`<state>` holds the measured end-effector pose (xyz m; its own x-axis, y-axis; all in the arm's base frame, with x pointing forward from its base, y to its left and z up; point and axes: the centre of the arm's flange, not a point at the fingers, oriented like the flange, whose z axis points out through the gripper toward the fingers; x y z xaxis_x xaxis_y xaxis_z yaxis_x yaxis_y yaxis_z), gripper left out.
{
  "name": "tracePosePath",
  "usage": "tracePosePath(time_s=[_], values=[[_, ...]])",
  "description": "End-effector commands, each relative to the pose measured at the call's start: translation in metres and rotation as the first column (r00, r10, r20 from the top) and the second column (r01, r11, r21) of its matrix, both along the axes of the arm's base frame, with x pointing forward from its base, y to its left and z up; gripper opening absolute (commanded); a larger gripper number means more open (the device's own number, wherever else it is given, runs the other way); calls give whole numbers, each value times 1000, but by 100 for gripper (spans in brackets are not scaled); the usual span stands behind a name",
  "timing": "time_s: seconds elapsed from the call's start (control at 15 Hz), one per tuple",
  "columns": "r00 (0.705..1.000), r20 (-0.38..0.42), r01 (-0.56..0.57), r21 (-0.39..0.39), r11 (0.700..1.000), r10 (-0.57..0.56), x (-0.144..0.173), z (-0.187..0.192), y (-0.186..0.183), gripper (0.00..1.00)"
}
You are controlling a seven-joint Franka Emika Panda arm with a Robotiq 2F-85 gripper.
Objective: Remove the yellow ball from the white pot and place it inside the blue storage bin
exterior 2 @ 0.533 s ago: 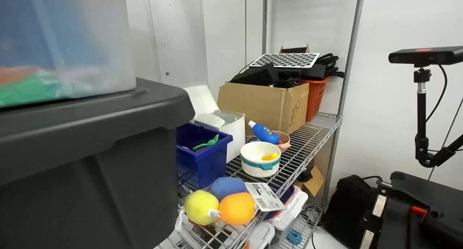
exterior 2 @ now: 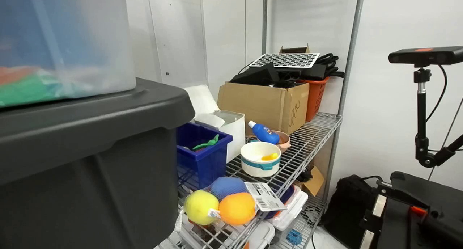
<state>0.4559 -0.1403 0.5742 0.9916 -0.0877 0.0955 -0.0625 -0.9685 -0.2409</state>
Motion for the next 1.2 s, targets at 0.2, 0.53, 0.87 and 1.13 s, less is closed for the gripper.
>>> tracePosePath(time_s=[0.2,0.53,0.87,1.13], values=[[1000,0,0,0,1000,0,0,0,0,100],[1000,0,0,0,1000,0,0,0,0,100],[1000,-17,-27,-21,999,26,-8,-19,5,100],[996,-57,-67,-30,997,65,-14,-48,6,100]])
